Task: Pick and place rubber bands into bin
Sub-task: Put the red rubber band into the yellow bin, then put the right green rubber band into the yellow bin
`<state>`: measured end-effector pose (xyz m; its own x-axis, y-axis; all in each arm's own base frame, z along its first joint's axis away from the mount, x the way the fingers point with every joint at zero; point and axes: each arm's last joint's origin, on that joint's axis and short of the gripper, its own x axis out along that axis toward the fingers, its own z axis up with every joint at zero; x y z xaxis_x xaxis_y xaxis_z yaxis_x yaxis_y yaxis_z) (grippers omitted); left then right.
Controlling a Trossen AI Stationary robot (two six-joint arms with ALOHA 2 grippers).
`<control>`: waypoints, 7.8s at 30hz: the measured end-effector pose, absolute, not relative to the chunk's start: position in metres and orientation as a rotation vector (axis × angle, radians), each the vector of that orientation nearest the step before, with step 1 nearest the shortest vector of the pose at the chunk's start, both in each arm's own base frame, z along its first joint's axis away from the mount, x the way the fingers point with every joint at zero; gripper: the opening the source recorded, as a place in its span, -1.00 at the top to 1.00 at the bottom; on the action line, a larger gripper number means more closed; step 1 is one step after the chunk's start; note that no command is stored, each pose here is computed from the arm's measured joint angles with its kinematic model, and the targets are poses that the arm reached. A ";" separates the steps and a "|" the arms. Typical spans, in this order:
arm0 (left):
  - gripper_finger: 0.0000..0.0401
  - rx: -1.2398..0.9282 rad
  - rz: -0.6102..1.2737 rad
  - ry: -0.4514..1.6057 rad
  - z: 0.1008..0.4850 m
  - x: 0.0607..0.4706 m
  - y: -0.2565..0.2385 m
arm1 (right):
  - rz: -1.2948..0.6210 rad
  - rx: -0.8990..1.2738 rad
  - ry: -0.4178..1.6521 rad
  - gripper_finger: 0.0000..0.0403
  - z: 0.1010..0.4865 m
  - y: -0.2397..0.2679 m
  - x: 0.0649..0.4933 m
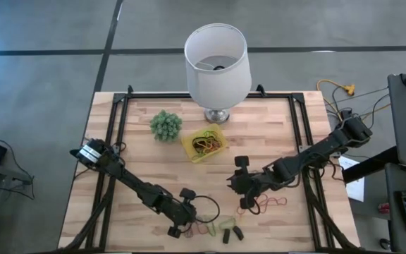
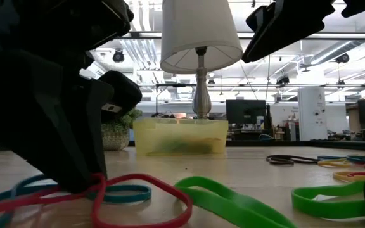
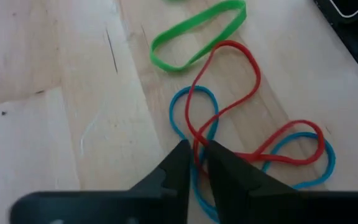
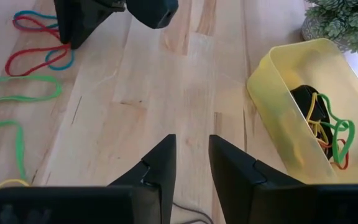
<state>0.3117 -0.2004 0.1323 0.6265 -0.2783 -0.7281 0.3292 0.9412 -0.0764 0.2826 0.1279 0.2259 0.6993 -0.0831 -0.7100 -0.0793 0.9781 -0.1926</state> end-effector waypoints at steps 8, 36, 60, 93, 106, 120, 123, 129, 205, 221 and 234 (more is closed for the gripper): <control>0.96 0.063 -0.348 0.810 0.137 0.311 -0.200 | -0.002 -0.216 0.798 0.61 0.226 0.128 0.283; 0.98 0.241 0.096 0.781 0.150 0.309 -0.170 | -0.008 -0.199 0.803 0.66 0.224 0.128 0.282; 0.54 0.234 0.098 0.809 0.149 0.317 -0.153 | -0.009 -0.200 0.805 0.66 0.223 0.127 0.282; 0.80 0.162 0.029 0.894 0.132 0.332 -0.131 | -0.012 -0.207 0.818 0.66 0.219 0.126 0.280; 1.00 0.155 0.059 0.839 0.152 0.337 -0.131 | -0.012 -0.208 0.820 0.66 0.218 0.126 0.280; 1.00 0.174 -0.052 0.541 0.231 0.323 -0.149 | -0.012 -0.216 0.830 0.66 0.215 0.125 0.278; 1.00 0.244 0.021 0.474 0.247 0.317 -0.149 | -0.011 -0.216 0.830 0.66 0.215 0.125 0.278; 1.00 0.421 0.275 0.434 0.260 0.311 -0.133 | -0.011 -0.216 0.830 0.66 0.215 0.125 0.278; 1.00 0.417 0.560 0.525 0.241 0.349 0.020 | -0.013 -0.214 0.833 0.66 0.213 0.125 0.277; 0.63 0.372 0.508 0.566 0.234 0.347 0.020 | -0.013 -0.213 0.830 0.66 0.213 0.125 0.277; 0.60 0.223 0.231 0.747 0.236 0.317 -0.042 | -0.028 -0.191 0.853 0.66 0.205 0.123 0.274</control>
